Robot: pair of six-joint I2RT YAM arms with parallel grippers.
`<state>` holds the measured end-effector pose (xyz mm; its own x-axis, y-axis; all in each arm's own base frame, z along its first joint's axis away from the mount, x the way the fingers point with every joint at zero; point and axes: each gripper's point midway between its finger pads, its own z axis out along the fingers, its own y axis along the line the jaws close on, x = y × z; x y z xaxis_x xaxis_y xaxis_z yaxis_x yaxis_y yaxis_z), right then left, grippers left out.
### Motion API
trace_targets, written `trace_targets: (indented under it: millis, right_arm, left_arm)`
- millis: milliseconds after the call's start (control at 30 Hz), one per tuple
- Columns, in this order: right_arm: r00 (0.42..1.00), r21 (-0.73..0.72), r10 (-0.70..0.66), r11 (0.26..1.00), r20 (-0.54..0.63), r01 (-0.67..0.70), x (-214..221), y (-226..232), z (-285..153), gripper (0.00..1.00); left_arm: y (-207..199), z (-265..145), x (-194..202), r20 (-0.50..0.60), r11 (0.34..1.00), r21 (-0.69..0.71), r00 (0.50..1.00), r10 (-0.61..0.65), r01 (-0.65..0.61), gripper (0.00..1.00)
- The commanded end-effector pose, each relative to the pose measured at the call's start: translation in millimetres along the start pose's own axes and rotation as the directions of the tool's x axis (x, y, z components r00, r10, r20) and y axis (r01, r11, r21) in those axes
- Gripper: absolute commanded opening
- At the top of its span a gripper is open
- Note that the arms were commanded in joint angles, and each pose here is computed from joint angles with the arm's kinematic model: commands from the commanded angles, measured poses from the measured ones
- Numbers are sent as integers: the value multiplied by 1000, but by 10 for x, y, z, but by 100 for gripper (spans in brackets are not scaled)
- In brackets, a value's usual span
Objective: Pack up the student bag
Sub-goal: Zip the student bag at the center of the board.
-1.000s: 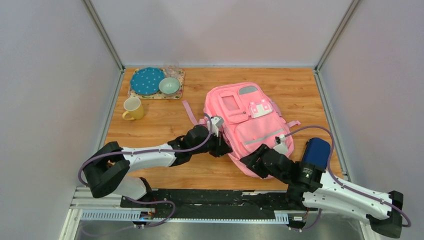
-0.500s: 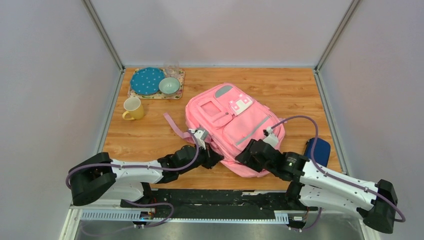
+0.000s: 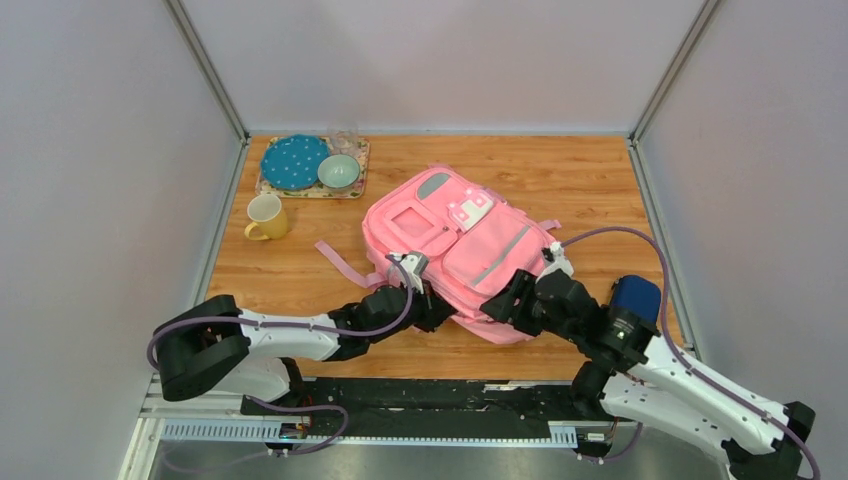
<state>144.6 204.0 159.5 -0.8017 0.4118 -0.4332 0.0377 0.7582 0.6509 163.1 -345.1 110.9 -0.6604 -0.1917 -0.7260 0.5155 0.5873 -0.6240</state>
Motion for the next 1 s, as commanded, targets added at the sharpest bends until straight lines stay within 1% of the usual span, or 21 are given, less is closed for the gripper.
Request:
trace_targets:
  millis: [0, 33, 133, 167, 300, 500, 600, 633, 700, 833, 867, 933, 967]
  right_arm:
    - [994, -142, 105, 984, -20, -107, 17, 178, -185, 57]
    - [992, -170, 120, 977, -48, -126, 70, 200, -229, 56]
    - [982, -164, 164, 970, -91, -177, 188, 155, -207, 54]
    - [982, -159, 169, 971, -89, -181, 198, 140, -198, 53]
    - [981, -151, 158, 973, -114, -174, 317, 177, -178, 52]
    - [981, -151, 156, 973, -119, -174, 389, 307, -208, 51]
    - [981, -145, 154, 975, -119, -170, 403, 294, -222, 51]
    - [981, -122, 153, 978, -116, -167, 413, 230, -218, 51]
    - [983, -79, 157, 983, -93, -165, 411, 99, -171, 51]
    - [987, -24, 158, 987, -38, -159, 383, -99, -76, 56]
    - [988, -7, 156, 988, -1, -156, 330, -144, -41, 56]
    - [988, 17, 151, 988, 41, -152, 271, -206, -1, 58]
    - [986, 23, 145, 989, 78, -147, 202, -215, 14, 59]
  left_arm:
    - [-533, 8, 139, -88, 968, 228, 988, 126, -103, 0]
    - [-543, 20, 145, -89, 965, 238, 987, 137, -112, 0]
    - [-608, 56, 181, -103, 948, 278, 977, 187, -152, 0]
    - [-626, 62, 215, -116, 943, 292, 973, 200, -159, 0]
    - [-668, 110, 164, -98, 928, 305, 962, 256, -216, 0]
    - [-626, 149, 58, -59, 922, 267, 950, 307, -281, 0]
    - [-585, 161, 16, -44, 925, 237, 948, 316, -297, 0]
    - [-576, 157, 19, -47, 925, 234, 947, 319, -300, 0]
    - [-577, 142, -10, -40, 924, 230, 946, 322, -305, 0]
    - [-502, 70, -16, -30, 933, 204, 950, 310, -298, 0]
    - [-522, 28, -50, -17, 933, 209, 953, 303, -293, 0]
    - [-409, -22, -43, -9, 946, 169, 959, 282, -277, 0]
    - [-384, -62, -110, 19, 952, 145, 963, 270, -270, 0]
